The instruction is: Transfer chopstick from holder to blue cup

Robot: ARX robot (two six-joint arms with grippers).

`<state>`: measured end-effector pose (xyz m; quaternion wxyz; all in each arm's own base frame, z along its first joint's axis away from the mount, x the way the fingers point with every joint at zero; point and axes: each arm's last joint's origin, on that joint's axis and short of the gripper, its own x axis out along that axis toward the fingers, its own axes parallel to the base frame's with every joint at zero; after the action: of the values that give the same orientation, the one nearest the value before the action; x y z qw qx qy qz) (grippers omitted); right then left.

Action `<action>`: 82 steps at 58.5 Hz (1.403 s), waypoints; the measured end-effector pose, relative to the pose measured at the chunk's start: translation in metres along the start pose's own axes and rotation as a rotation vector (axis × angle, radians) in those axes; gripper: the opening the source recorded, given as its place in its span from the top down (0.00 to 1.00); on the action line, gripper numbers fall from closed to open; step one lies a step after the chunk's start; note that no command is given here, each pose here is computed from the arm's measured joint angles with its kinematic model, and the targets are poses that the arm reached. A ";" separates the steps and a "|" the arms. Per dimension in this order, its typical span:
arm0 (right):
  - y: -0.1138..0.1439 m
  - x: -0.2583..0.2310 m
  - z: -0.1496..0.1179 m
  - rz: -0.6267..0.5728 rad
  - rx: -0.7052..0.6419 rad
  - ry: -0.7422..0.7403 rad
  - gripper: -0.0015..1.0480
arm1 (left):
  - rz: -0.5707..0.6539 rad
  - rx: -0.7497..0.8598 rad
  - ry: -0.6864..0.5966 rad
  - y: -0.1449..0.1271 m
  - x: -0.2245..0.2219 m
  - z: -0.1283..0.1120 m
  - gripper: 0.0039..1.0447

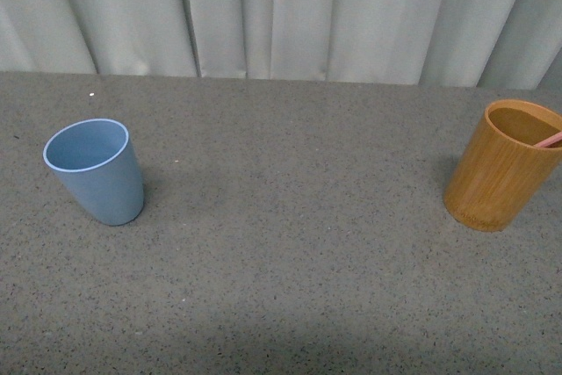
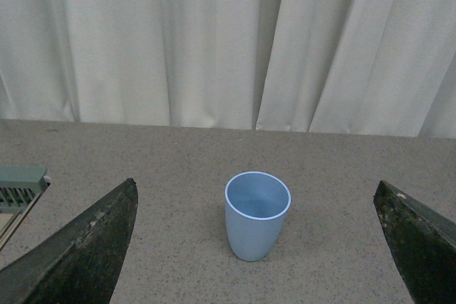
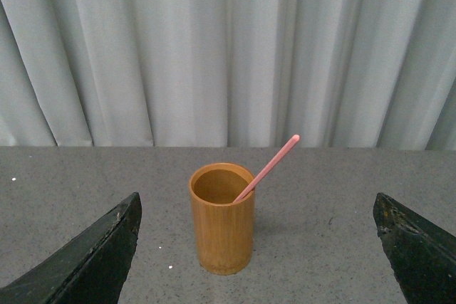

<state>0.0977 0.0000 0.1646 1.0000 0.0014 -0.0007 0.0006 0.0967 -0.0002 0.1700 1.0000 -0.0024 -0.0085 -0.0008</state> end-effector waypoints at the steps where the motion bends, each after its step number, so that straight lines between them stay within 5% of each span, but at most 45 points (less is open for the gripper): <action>1: 0.000 0.000 0.000 0.000 0.000 0.000 0.09 | 0.000 0.000 0.000 0.000 0.000 0.000 0.06; 82: 0.000 0.000 0.000 0.000 0.000 0.000 0.09 | 0.000 0.000 0.000 0.000 0.000 0.000 0.06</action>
<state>0.0977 0.0000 0.1646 1.0000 0.0014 -0.0007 0.0006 0.0967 -0.0002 0.1700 1.0000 -0.0024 -0.0085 -0.0008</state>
